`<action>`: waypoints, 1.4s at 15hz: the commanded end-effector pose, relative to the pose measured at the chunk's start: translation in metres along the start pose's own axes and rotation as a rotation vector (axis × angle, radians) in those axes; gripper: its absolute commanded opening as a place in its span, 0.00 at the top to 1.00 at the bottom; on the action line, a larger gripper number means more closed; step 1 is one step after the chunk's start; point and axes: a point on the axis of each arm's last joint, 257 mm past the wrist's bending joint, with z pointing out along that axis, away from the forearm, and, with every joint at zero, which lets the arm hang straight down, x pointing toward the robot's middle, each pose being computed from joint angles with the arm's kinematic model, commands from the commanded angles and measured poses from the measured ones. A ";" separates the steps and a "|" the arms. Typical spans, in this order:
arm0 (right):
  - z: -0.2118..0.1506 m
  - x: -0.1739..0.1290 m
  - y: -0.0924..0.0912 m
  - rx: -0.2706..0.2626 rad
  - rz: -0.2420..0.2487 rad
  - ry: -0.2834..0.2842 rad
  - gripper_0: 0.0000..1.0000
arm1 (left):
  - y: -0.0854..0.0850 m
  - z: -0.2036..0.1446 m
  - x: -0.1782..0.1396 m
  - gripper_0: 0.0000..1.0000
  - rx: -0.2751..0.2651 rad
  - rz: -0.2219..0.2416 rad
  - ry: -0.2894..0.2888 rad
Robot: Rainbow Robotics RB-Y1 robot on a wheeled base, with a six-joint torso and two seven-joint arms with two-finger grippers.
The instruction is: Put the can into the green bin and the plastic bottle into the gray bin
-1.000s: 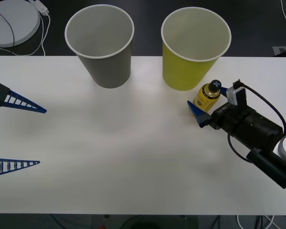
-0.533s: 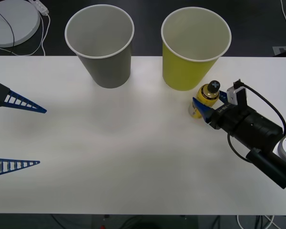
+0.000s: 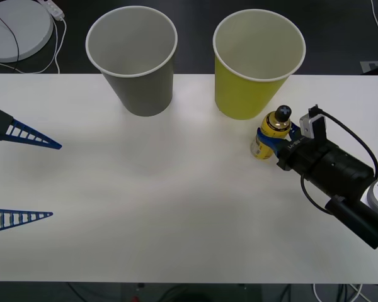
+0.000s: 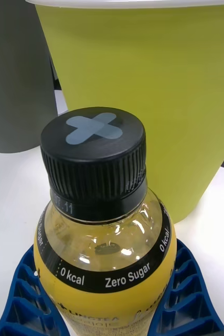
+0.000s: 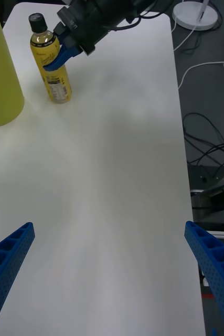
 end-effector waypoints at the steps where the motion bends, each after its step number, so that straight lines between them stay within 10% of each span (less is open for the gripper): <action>1: -0.001 0.000 -0.003 0.001 -0.006 0.003 1.00 | 0.000 0.000 0.000 0.00 0.000 0.000 0.000; 21: -0.086 -0.040 0.013 -0.160 0.021 0.004 1.00 | 0.000 0.000 0.000 0.00 0.000 0.000 0.000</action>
